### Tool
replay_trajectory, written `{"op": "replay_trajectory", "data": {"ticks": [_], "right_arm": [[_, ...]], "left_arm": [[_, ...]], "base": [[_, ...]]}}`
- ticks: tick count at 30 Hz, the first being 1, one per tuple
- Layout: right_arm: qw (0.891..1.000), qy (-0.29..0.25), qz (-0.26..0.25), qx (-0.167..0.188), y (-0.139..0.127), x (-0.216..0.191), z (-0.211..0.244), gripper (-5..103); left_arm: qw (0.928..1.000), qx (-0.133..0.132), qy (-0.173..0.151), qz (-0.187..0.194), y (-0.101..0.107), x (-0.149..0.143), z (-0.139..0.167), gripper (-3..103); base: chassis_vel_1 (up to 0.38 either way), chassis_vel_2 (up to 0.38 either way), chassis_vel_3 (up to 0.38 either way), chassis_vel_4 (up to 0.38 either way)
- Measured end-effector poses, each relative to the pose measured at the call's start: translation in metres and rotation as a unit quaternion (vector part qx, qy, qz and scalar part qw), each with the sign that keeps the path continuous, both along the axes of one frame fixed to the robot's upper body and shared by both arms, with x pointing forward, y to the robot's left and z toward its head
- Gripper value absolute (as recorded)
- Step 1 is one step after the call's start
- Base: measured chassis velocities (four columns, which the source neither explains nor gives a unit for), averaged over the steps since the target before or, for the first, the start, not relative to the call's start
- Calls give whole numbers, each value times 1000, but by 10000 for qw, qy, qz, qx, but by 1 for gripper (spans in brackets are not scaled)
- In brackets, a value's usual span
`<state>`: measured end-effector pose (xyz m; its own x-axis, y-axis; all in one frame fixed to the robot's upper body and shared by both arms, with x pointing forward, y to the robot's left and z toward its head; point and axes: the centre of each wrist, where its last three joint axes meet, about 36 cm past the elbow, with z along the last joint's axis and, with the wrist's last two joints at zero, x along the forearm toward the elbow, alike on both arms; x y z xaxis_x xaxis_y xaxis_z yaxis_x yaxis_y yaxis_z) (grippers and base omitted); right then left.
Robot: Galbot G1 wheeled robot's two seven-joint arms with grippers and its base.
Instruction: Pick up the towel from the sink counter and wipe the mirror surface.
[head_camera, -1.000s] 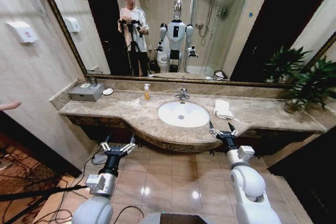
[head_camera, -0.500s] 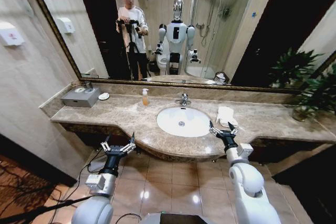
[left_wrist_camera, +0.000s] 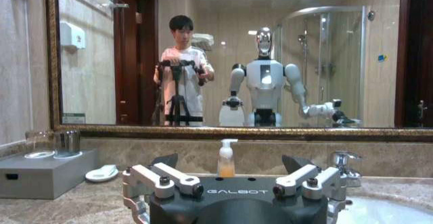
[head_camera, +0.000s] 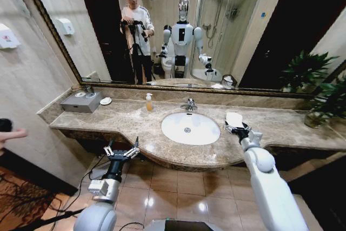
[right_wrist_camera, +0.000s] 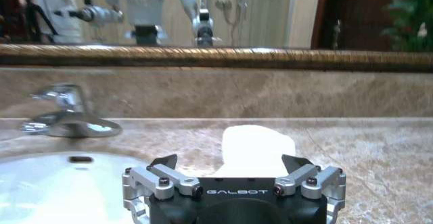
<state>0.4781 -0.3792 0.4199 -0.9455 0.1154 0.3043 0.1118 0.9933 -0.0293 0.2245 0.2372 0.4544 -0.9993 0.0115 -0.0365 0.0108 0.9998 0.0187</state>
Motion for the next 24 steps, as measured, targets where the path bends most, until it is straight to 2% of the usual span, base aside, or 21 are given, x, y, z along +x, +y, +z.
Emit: {"op": "replay_trajectory", "data": {"ticks": [5, 8, 15, 18, 20, 21, 23, 24], "right_arm": [[9997, 210, 37, 142, -23, 32, -4, 100], [9990, 330, 92, 278, -26, 48, 2, 100], [9983, 513, 99, 250, -22, 81, -2, 102], [9978, 655, -24, 123, -22, 95, -10, 93], [9975, 691, -62, 102, -22, 96, -11, 93], [9971, 742, -106, 89, -22, 98, -14, 83], [9969, 771, -140, 76, -22, 99, -16, 83], [9965, 808, -201, 60, -23, 99, -18, 78]], "left_arm": [[10000, 0, 0, 0, 0, 0, 0, 100], [10000, 0, 0, 0, 0, 0, 0, 100], [10000, 0, 0, 0, 0, 0, 0, 100], [10000, 0, 0, 0, 0, 0, 0, 100], [10000, 0, 0, 1, 0, 0, 0, 100], [10000, 0, 0, 0, 0, 0, 0, 100], [10000, 0, 0, 1, 0, 0, 0, 100], [10000, 0, 0, 0, 0, 0, 0, 100]], "base": [[0, 0, 0, 0], [0, 0, 0, 0], [0, 0, 0, 0], [0, 0, 0, 0], [0, 0, 0, 0], [0, 0, 0, 0], [0, 0, 0, 0], [0, 0, 0, 0]]}}
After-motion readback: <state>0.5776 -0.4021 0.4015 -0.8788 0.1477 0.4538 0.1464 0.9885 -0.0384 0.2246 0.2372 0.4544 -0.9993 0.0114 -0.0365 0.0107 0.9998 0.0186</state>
